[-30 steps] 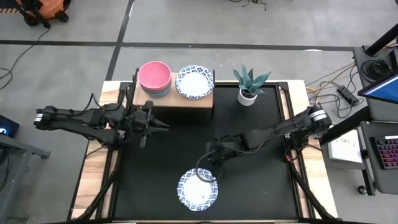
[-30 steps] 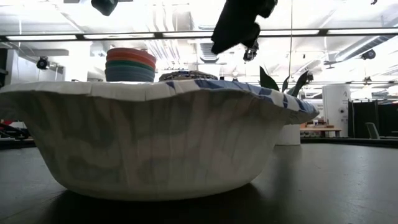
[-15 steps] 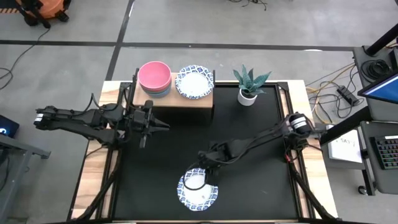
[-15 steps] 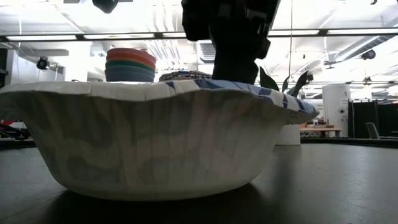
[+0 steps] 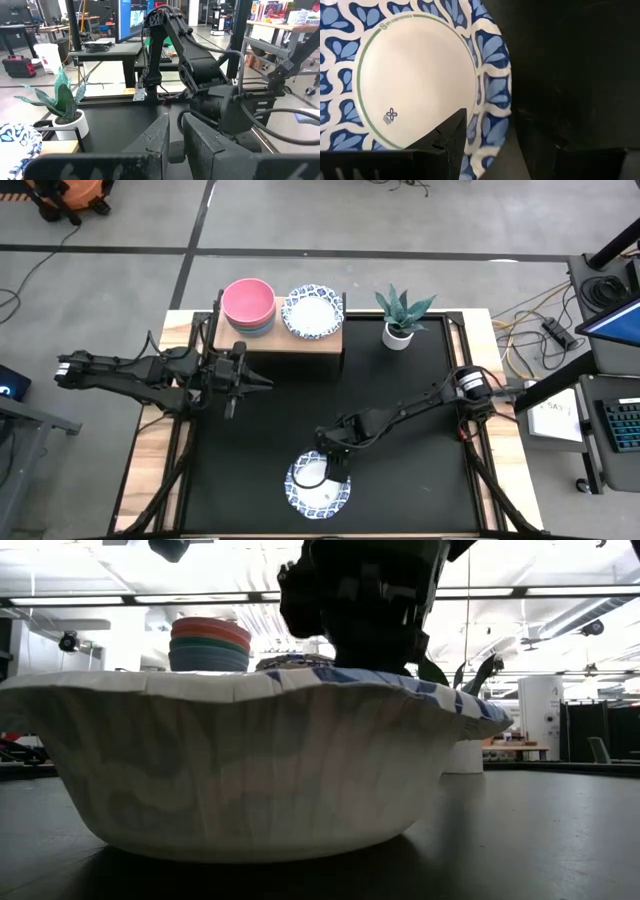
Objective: Place and stack bowls onto a shelf
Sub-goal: Stack the white patterned bowl on top of the other white patterned bowl on the shelf
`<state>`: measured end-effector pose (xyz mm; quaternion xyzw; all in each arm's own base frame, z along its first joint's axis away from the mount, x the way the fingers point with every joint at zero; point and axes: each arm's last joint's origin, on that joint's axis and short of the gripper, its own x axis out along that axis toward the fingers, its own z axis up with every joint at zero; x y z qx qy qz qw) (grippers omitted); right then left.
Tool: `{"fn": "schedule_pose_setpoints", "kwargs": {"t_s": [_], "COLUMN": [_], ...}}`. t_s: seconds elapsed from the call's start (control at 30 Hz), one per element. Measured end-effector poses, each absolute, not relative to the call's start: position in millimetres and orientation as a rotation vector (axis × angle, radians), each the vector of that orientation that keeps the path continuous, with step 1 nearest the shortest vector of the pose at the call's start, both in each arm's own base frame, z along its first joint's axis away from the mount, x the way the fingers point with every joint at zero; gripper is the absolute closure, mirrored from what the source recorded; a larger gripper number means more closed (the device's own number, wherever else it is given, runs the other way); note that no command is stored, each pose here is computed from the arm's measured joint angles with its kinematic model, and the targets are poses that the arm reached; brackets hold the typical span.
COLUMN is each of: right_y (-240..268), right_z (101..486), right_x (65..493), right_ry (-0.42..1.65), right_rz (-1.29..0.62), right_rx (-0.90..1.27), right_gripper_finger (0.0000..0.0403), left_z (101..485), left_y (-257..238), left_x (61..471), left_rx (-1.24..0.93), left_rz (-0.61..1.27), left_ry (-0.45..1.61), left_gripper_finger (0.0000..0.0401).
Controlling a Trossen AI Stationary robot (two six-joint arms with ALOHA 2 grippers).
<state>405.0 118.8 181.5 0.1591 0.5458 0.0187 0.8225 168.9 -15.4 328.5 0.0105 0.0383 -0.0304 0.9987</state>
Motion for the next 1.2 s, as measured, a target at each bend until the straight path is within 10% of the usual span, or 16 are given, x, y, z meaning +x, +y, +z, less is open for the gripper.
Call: {"fn": "schedule_pose_setpoints", "kwargs": {"t_s": [0.23, 0.53, 1.2], "right_y": [119.9, 119.4, 42.7], "right_z": [173.4, 176.2, 298.1], "right_x": [412.7, 412.2, 384.7], "right_ry": [1.123, 1.125, 0.865], "right_rz": [0.054, 0.06, 0.013], "right_rx": [0.346, 0.372, 0.553], "right_gripper_finger": [0.0265, 0.0385, 0.039], "left_z": [328.4, 330.1, 340.6], "left_y": [-15.4, -15.2, -12.7], "left_x": [168.9, 166.5, 140.9], "left_rx": [0.03, 0.04, 0.051], "left_rz": [-0.061, -0.061, -0.059], "left_ry": [0.076, 0.063, -0.007], "left_gripper_finger": [0.0364, 0.0364, 0.0364]}}
